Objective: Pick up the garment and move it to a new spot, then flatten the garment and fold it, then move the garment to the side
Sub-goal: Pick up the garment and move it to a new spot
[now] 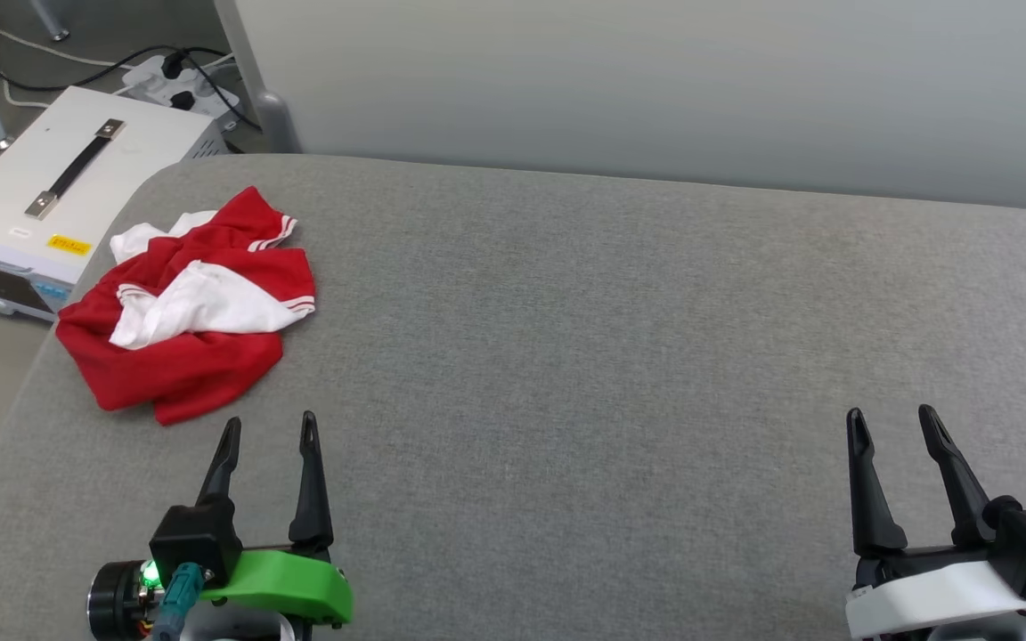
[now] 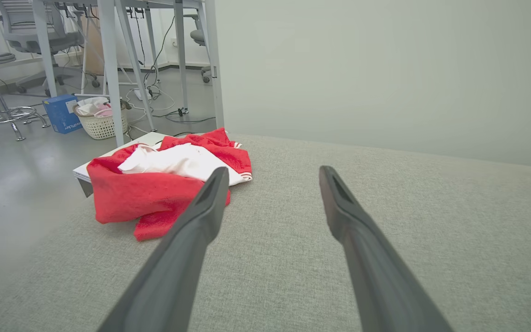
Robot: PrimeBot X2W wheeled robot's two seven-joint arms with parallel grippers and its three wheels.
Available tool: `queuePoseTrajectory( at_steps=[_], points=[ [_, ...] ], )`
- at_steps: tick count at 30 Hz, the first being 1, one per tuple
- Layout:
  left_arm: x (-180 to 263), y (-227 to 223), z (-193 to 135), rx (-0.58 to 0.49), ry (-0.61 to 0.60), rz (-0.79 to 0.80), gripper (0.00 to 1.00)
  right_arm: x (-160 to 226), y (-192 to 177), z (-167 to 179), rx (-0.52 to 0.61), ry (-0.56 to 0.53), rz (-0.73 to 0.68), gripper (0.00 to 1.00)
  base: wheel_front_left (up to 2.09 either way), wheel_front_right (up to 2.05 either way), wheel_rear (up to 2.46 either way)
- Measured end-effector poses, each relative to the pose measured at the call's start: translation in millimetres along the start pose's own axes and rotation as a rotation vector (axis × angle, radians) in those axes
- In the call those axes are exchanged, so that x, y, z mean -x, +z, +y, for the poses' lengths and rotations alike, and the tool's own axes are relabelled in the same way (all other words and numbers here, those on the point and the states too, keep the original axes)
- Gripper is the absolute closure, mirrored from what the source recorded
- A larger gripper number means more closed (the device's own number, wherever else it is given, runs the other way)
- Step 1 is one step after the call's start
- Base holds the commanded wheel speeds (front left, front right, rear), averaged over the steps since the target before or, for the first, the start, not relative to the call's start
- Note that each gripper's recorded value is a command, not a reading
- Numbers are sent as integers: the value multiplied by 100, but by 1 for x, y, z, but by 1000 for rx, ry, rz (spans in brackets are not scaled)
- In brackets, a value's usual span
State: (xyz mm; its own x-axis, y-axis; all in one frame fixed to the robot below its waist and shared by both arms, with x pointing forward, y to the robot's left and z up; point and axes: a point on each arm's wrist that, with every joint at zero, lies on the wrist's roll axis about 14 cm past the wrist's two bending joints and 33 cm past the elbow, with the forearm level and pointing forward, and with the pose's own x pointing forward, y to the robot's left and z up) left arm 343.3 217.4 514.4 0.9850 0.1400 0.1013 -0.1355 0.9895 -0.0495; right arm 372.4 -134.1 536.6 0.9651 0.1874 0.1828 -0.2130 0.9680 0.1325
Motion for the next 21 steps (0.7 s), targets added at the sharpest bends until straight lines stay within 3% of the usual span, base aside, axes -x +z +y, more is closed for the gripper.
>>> queuePoseTrajectory(
  at_steps=[21],
  points=[
    [47,5,88,-29,294,10,0,-41,-32,86,-47,269,59,0,0,0,0]
  ],
)
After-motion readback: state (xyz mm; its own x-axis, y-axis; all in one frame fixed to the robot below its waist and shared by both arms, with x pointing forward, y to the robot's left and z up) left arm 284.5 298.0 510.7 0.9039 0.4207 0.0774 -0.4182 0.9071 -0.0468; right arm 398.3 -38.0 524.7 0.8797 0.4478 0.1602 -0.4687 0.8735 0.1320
